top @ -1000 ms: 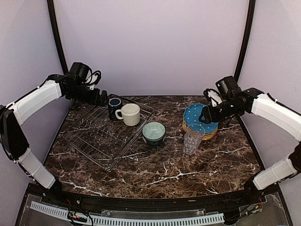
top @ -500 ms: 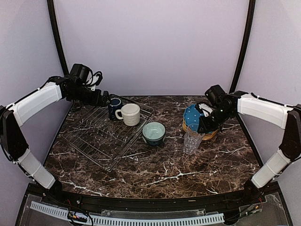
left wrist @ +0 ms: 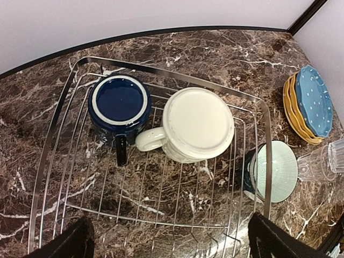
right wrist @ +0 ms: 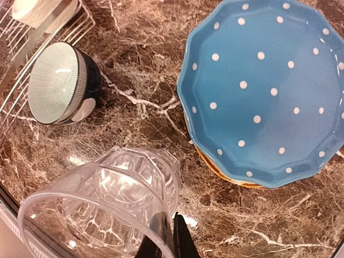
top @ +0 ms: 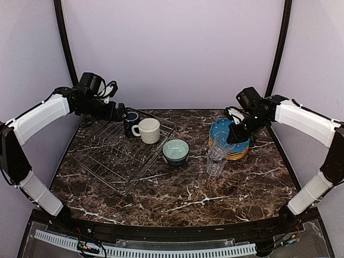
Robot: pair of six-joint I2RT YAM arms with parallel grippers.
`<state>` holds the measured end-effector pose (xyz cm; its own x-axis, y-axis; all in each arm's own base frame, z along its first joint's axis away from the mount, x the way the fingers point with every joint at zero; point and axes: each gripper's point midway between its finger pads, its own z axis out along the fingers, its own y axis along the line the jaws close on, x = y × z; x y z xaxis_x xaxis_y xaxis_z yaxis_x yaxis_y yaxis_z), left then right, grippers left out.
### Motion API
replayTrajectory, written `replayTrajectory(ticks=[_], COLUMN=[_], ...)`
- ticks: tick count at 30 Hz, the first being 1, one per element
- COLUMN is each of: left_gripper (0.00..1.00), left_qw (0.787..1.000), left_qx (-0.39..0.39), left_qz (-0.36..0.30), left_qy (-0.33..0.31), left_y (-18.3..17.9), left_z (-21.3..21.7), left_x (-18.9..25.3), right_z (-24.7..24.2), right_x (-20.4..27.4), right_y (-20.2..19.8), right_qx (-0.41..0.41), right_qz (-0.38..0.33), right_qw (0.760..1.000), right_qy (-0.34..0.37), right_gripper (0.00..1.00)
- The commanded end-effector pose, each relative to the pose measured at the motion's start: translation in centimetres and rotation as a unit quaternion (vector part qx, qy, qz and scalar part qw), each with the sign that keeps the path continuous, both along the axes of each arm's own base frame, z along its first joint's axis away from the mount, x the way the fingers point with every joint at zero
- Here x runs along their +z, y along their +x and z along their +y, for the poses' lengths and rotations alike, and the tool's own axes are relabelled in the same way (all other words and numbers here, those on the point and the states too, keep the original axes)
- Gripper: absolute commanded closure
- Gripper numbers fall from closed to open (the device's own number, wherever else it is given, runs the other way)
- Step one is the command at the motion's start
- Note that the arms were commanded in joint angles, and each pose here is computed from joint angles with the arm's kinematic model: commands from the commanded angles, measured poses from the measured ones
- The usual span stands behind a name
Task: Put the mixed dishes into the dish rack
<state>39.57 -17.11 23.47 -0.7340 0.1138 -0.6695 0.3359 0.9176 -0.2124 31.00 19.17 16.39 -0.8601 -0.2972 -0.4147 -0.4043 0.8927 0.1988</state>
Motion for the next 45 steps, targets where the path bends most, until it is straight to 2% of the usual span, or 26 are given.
replayTrajectory(ticks=[1,4,7,8,9,10,11,12,13,14,15,20,26,41,45], left_gripper=[0.01,0.01,0.01,0.01,0.01,0.01,0.01,0.01,0.01,0.01,0.01,0.01,0.01,0.01,0.06], left_qw=[0.998,0.989,0.972,0.958,0.945,0.935,0.917,0.907,0.889,0.880,0.868,0.827,0.774,0.749,0.745], left_qx=[-0.037,-0.087,-0.147,-0.174,-0.190,-0.199,-0.218,-0.217,-0.232,-0.229,-0.239,-0.269,-0.296,-0.330,-0.336], left_qz=[-0.026,-0.044,-0.050,-0.053,-0.083,-0.048,-0.085,-0.046,-0.075,-0.045,-0.058,-0.034,-0.033,0.002,0.013], left_qy=[-0.047,-0.111,-0.179,-0.221,-0.252,-0.290,-0.325,-0.359,-0.387,-0.413,-0.431,-0.492,-0.558,-0.575,-0.577], left_y=[-1.5,-2.7,-4.8,-5.8,-5.9,-7.2,-7.2,-8.2,-8.4,-9.1,-9.3,-11.1,-12.2,-14.0,-14.3], left_z=[-1.8,-4.5,-8.2,-9.9,-10.9,-12.0,-12.7,-13.4,-13.9,-14.3,-14.6,-16.3,-16.7,-19.4,-20.0], left_x=[2.6,4.3,5.4,6.2,7.9,7.1,9.2,8.3,10.0,9.4,9.8,11.1,12.6,12.4,12.3], right_z=[1.1,2.9,5.8,6.9,8.1,9.2,10.2,11.3,12.1,12.9,13.5,16.2,17.6,18.7,18.8], right_x=[4.6,7.8,11.9,13.2,14.4,15.4,16.2,16.8,17.3,17.7,18.1,19.2,19.2,18.5,18.1], right_y=[0.2,0.4,0.1,-0.2,-0.5,-0.9,-1.2,-1.4,-1.6,-1.7,-1.9,-2.8,-3.0,-3.2,-3.1], right_qx=[0.015,0.041,0.082,0.095,0.114,0.131,0.145,0.157,0.167,0.176,0.184,0.221,0.232,0.244,0.243], right_qz=[-0.050,-0.088,-0.130,-0.137,-0.146,-0.153,-0.158,-0.160,-0.163,-0.163,-0.163,-0.151,-0.137,-0.119,-0.116], right_qw=[0.998,0.990,0.968,0.958,0.946,0.935,0.926,0.918,0.911,0.904,0.896,0.866,0.855,0.839,0.840], right_qy=[0.037,0.098,0.197,0.232,0.265,0.291,0.311,0.326,0.341,0.354,0.369,0.423,0.443,0.471,0.471], right_gripper=[1.00,1.00,1.00,1.00,1.00,1.00,1.00,1.00,1.00,1.00,1.00,1.00,1.00,1.00,1.00])
